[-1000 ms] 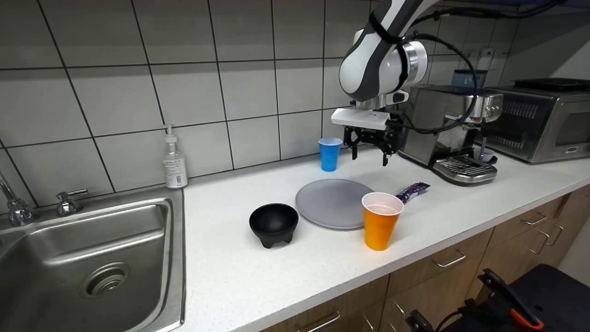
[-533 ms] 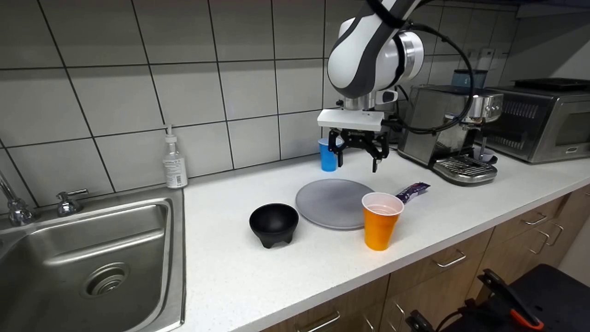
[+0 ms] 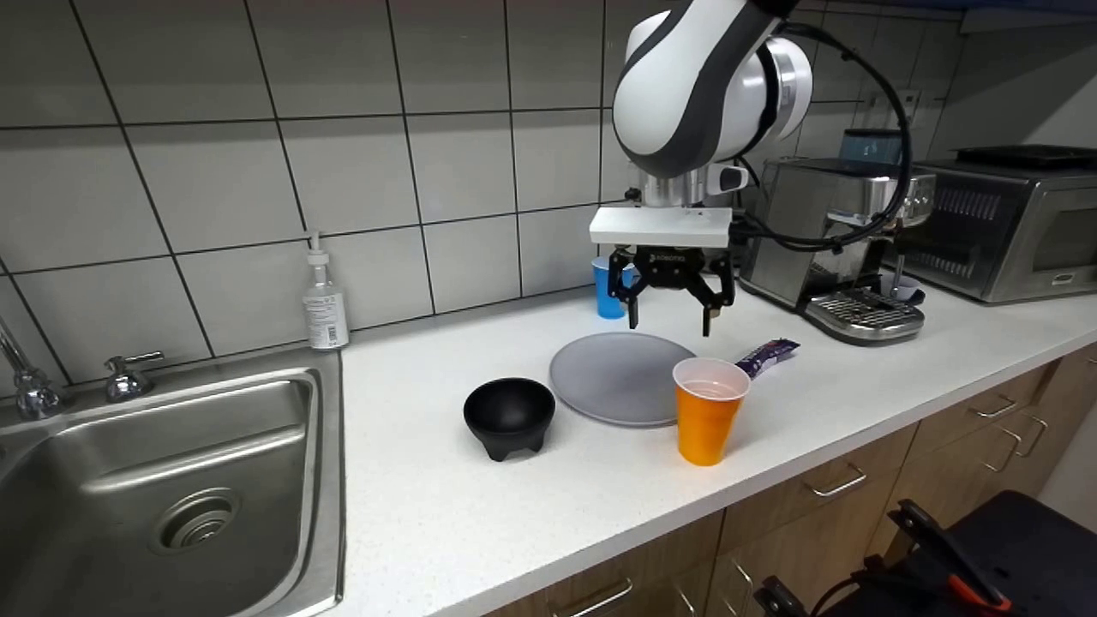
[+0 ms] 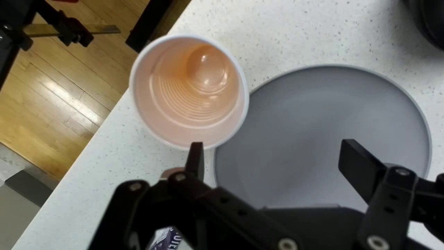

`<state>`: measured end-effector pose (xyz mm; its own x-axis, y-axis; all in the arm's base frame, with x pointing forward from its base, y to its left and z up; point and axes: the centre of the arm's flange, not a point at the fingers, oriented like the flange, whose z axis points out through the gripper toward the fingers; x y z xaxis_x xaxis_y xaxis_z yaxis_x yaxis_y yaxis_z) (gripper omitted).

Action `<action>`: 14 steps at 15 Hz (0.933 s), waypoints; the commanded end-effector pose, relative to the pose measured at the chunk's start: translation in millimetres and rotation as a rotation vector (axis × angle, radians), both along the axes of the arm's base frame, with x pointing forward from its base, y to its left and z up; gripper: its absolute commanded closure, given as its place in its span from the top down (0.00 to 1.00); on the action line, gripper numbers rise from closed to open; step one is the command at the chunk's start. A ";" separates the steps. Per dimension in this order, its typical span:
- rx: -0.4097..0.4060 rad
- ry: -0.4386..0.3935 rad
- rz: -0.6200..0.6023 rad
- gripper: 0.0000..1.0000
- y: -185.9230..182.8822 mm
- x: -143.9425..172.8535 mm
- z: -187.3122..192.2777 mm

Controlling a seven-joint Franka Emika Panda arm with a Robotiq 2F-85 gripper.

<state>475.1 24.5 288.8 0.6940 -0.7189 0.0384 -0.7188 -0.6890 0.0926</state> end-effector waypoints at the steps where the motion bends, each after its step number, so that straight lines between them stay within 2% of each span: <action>1: 0.008 0.026 0.022 1.00 5.8 -26.4 7.3; 14: 0.004 0.072 0.002 1.00 12.4 -24.0 -39.8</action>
<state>448.0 36.6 258.9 0.7123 -0.7017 -0.0110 -0.6931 -0.7059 0.1462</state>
